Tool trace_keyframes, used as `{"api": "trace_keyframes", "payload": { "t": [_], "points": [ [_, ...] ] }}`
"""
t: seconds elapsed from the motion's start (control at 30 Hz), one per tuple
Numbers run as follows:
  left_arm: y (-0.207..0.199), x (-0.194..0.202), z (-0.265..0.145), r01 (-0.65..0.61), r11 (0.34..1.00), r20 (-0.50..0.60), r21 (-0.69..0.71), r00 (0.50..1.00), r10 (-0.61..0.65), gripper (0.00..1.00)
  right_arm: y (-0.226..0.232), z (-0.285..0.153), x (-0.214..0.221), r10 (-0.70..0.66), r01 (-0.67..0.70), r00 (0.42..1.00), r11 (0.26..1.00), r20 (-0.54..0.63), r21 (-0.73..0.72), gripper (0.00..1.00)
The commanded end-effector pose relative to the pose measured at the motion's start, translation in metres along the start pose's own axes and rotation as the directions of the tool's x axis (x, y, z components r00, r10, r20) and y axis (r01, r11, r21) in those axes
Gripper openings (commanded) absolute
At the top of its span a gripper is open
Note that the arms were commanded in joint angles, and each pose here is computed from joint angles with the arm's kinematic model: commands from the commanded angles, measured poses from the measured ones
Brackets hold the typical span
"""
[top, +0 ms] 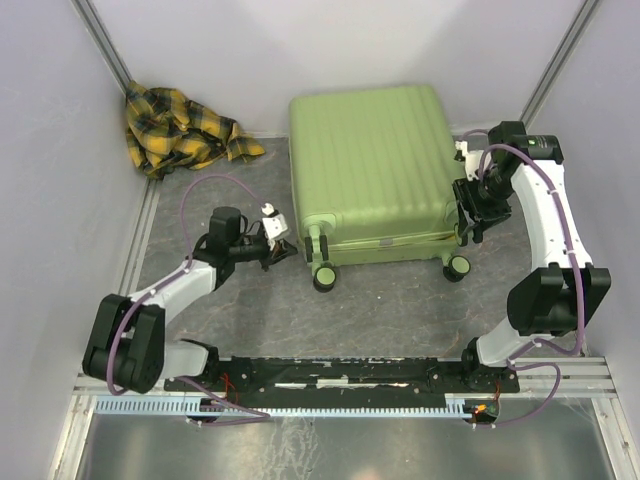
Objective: Pack the luggage
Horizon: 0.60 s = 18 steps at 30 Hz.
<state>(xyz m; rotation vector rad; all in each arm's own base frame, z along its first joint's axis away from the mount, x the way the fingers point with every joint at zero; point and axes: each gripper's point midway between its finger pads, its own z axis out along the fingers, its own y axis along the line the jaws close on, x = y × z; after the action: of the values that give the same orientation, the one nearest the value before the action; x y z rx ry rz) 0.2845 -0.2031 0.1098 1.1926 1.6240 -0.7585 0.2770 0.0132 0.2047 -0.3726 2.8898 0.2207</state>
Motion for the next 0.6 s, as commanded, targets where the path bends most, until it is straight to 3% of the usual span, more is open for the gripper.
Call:
{"api": "trace_keyframes", "payload": {
  "t": [0.0, 0.4, 0.57],
  "points": [
    [-0.039, -0.009, -0.001, -0.050, 0.995, 0.031, 0.089, 0.998, 0.047, 0.03, -0.001, -0.017, -0.031, 0.006, -0.008, 0.990, 1.000, 0.143, 0.018, 0.02],
    [-0.071, -0.024, 0.021, 0.065, 0.998, 0.102, -0.006, 0.993, -0.064, 0.03, 0.009, -0.015, -0.028, 0.029, -0.024, 0.989, 0.999, 0.147, -0.034, 0.02],
    [-0.084, -0.033, 0.025, 0.046, 0.998, 0.139, -0.045, 0.990, -0.040, 0.03, 0.010, -0.015, -0.027, 0.033, -0.027, 0.989, 0.999, 0.147, -0.041, 0.02]
  ]
}}
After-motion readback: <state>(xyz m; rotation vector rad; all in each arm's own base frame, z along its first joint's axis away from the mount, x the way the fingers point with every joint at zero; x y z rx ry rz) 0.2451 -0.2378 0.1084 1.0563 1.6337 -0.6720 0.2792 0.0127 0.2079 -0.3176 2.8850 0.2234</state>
